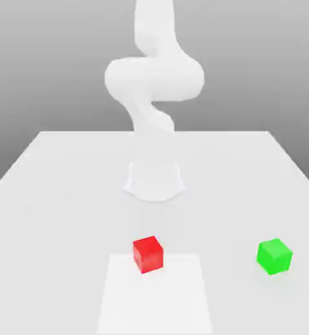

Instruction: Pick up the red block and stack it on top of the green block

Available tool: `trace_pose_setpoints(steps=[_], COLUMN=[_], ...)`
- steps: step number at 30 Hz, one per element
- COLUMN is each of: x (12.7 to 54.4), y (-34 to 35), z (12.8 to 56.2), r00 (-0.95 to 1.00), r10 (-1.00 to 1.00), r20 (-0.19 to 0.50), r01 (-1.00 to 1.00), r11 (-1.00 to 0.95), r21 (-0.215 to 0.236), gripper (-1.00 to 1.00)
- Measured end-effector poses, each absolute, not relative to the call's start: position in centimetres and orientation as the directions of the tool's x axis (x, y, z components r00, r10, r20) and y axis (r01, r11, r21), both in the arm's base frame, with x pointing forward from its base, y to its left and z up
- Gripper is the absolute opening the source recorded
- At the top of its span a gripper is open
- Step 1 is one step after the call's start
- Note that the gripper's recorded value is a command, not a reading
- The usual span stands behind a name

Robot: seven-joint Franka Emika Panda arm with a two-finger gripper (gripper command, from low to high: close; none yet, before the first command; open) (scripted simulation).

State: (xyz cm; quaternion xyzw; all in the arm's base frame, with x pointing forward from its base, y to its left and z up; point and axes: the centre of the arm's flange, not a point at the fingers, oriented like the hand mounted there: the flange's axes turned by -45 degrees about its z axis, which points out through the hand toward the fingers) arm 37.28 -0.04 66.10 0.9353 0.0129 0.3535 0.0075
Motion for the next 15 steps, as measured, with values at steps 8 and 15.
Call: trace_pose_setpoints(steps=[8,15], x=[41.6,37.0], y=[-0.6,-1.2], z=[46.2,28.4], r00=[0.895,0.934], r10=[0.19,0.334], r20=[0.404,0.129], r01=[0.167,0.331], r11=[-0.982,-0.942], r21=[0.091,0.05], gripper=[0.0,0.0])
